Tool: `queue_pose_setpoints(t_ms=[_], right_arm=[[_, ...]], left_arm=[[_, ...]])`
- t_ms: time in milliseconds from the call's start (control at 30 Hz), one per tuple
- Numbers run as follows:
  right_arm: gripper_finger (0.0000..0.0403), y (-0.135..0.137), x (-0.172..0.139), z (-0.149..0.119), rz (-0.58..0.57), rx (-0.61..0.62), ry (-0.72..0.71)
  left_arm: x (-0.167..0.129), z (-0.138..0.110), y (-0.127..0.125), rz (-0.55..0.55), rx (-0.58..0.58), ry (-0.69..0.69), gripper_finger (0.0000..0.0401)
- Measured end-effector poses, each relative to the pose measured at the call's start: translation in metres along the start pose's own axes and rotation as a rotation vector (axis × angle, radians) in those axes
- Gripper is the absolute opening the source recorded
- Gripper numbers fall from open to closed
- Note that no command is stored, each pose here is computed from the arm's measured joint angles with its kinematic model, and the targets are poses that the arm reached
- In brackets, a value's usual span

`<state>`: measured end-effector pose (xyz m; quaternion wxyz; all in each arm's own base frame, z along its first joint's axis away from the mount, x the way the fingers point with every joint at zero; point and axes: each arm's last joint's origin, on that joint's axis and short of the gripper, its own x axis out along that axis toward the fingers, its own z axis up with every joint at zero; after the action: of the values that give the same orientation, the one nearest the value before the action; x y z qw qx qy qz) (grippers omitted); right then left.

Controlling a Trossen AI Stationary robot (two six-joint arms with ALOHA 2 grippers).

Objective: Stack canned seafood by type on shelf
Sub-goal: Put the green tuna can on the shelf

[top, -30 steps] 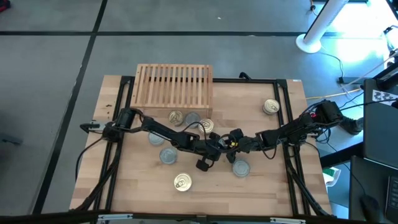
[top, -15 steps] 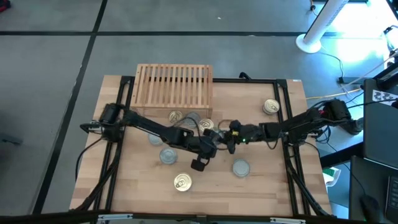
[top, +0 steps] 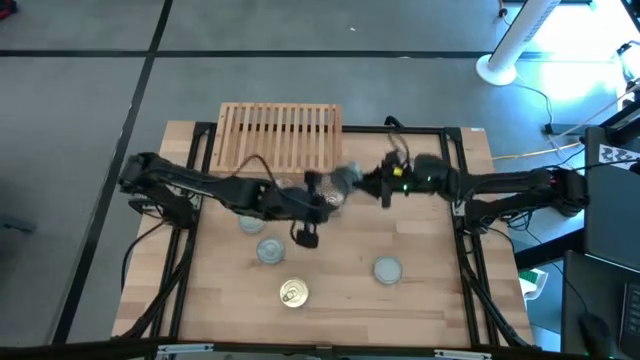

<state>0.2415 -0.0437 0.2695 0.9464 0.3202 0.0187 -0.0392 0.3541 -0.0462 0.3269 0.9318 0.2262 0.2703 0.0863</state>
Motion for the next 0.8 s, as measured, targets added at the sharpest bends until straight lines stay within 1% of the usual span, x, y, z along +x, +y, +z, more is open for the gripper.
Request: queue_pose_setpoints(t_ms=[100, 233, 300, 433, 633, 700, 800], right_arm=[[0.0151, -0.001, 0.005, 0.028, -0.004, -0.020, -0.071], [0.0148, -0.008, 0.014, 0.057, -0.011, -0.032, -0.116], [0.0149, -0.014, 0.020, 0.070, -0.002, -0.013, -0.110], [0.0150, -0.033, 0.035, 0.089, 0.016, 0.073, -0.052], [0.0150, -0.073, 0.054, 0.107, 0.036, 0.200, 0.025], [0.0150, -0.088, 0.059, 0.106, 0.033, 0.253, 0.059], [0.0150, -0.108, 0.066, 0.101, 0.013, 0.338, 0.099]], left_arm=[[-0.010, 0.004, 0.021, 0.096, -0.045, -0.041, 0.0002], [-0.013, 0.005, 0.045, 0.166, -0.097, -0.080, 0.0001], [-0.013, 0.003, 0.057, 0.201, -0.125, -0.089, 0.0002], [-0.009, -0.004, 0.078, 0.262, -0.164, -0.082, 0.0003], [-0.003, -0.016, 0.105, 0.336, -0.206, -0.053, 0.0002], [-0.001, -0.021, 0.115, 0.361, -0.237, -0.042, 0.0002], [0.001, -0.029, 0.131, 0.405, -0.321, -0.031, 0.0002]])
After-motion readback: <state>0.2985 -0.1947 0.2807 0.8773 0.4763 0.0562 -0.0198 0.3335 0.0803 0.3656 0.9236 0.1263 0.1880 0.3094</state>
